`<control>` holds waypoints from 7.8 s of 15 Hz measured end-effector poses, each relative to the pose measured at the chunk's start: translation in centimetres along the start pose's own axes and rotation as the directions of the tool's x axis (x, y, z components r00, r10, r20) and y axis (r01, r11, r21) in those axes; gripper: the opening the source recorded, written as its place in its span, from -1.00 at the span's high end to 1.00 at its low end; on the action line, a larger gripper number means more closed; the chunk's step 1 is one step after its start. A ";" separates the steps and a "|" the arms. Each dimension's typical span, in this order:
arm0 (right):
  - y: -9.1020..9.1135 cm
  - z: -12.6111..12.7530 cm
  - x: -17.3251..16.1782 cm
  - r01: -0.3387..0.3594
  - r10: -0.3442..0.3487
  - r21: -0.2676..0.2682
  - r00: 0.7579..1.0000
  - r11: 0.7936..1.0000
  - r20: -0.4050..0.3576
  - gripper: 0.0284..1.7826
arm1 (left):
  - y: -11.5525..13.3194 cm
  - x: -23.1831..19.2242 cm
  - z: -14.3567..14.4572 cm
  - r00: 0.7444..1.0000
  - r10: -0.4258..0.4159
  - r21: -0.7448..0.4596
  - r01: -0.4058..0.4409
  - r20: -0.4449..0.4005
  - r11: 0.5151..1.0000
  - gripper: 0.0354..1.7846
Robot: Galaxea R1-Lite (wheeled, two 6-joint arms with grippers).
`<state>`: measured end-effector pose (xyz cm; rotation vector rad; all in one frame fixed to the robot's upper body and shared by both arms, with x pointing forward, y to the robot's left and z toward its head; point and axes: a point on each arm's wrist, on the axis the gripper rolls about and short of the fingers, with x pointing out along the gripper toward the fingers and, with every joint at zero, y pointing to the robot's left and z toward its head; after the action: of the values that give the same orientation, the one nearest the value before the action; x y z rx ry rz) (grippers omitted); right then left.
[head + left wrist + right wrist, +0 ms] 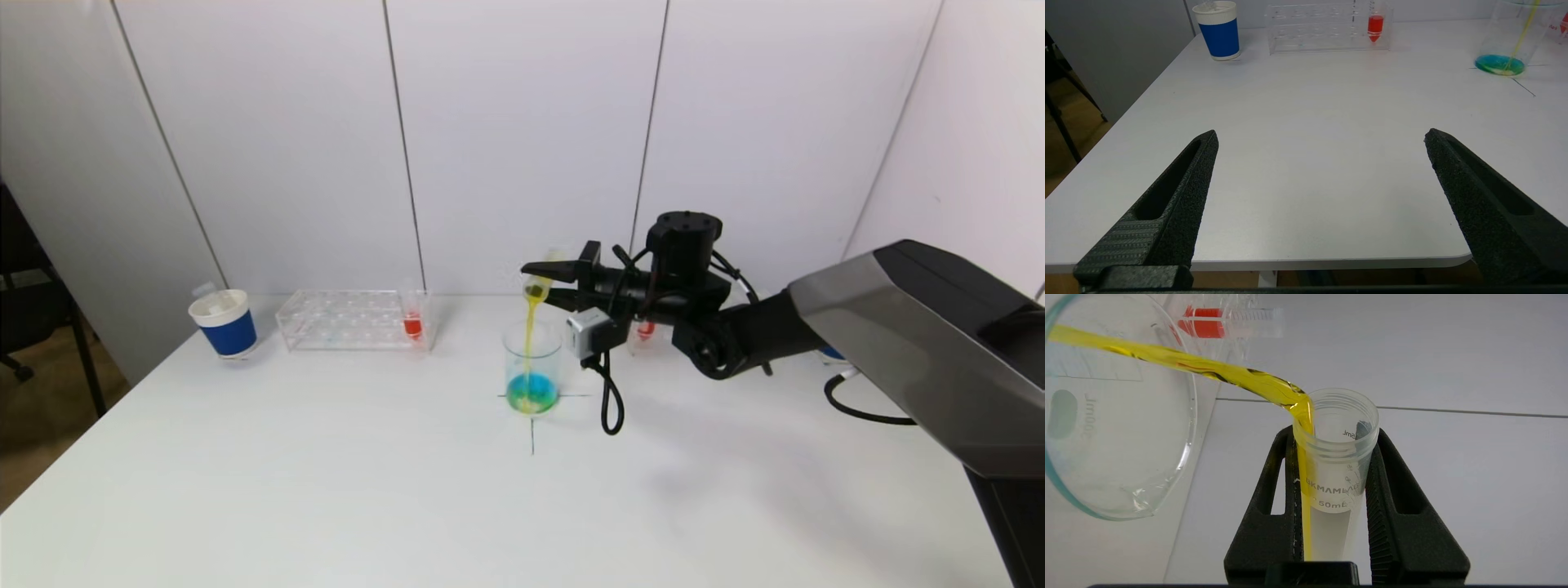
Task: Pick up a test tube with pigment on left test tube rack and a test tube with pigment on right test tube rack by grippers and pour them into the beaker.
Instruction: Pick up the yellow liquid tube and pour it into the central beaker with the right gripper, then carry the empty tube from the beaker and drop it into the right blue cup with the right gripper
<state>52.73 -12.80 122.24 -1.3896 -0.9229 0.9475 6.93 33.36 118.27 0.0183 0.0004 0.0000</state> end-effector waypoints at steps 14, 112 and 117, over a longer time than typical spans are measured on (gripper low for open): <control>-0.3 -1.8 -0.1 -0.003 -0.005 -0.161 0.999 0.987 -0.050 0.47 | 0.0 0.0 0.0 1.000 0.001 0.000 -0.001 0.000 1.000 -0.98; 2.9 -10.6 -32.5 0.942 0.177 0.334 0.332 -0.017 -0.927 0.47 | 0.0 0.0 0.0 1.000 0.000 0.000 0.000 0.000 1.000 -0.98; 3.0 -10.6 -32.5 0.942 0.180 0.334 0.332 -0.016 -0.926 0.47 | 0.0 0.0 0.0 1.000 0.000 0.000 0.000 0.000 1.000 -0.98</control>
<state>50.82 -47.01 120.30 -0.0121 0.1774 -0.0313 6.93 33.36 118.27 0.0181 0.0004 0.0004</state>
